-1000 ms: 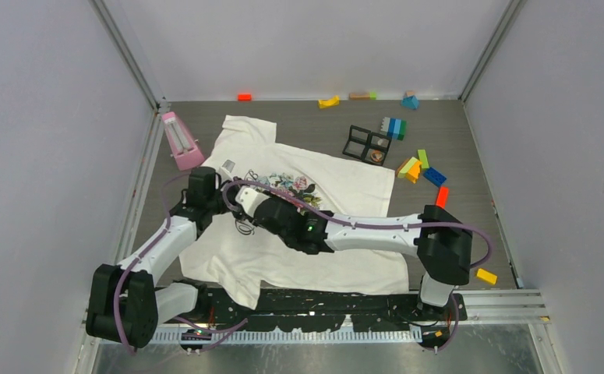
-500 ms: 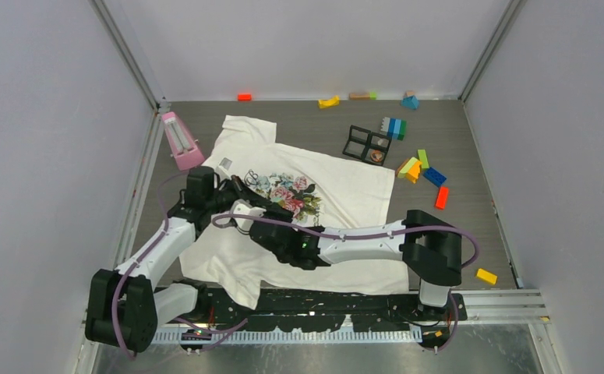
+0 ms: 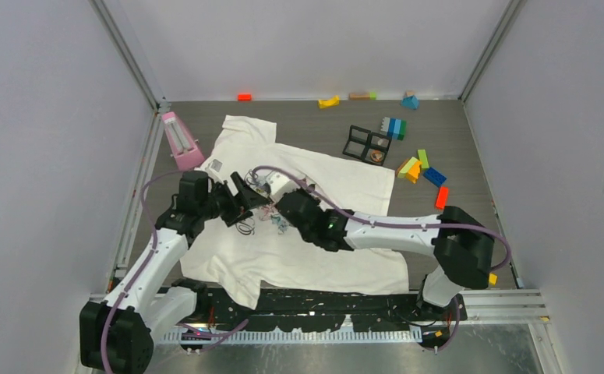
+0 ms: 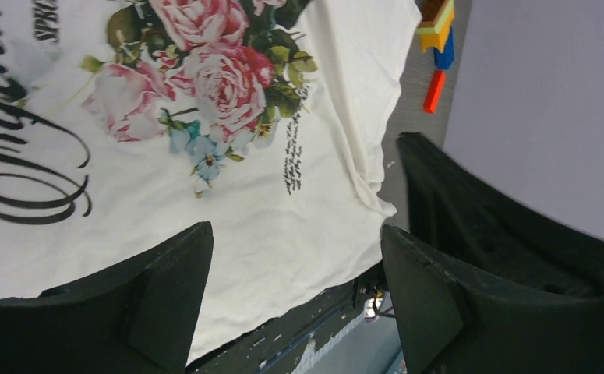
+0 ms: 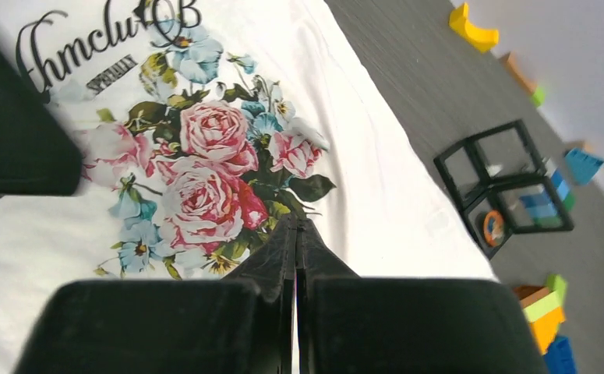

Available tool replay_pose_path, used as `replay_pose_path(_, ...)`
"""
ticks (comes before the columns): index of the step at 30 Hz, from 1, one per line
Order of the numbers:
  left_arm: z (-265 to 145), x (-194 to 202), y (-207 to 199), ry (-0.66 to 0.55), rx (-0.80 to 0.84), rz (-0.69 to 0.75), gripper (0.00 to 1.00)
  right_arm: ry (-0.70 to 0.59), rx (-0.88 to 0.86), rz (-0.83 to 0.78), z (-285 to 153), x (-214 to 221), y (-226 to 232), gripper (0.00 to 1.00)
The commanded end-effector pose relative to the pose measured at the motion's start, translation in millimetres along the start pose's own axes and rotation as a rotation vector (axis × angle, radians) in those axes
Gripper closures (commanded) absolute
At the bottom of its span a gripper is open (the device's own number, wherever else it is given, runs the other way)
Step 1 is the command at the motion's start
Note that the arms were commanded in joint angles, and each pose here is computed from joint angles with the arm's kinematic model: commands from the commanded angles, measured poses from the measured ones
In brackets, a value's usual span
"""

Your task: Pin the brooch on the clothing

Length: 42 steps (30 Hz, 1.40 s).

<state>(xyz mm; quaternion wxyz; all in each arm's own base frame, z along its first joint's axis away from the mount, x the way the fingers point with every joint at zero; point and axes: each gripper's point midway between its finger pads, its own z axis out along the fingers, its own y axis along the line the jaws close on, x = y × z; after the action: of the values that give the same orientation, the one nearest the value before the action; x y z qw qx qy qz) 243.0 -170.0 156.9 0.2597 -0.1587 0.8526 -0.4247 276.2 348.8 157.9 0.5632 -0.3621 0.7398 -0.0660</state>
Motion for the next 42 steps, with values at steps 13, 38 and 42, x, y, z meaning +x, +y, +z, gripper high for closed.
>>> replay_pose_path(13,-18,-13,32,-0.124,-0.163,0.145,0.05,0.255,-0.266,0.671,39,41,-58,0.72)
replay_pose_path(38,-59,-82,35,-0.137,-0.491,0.607,0.02,0.522,0.117,0.925,143,72,-39,0.66)
replay_pose_path(42,-60,-79,35,-0.133,-0.482,0.609,0.02,0.529,0.128,0.915,155,68,-34,0.67)
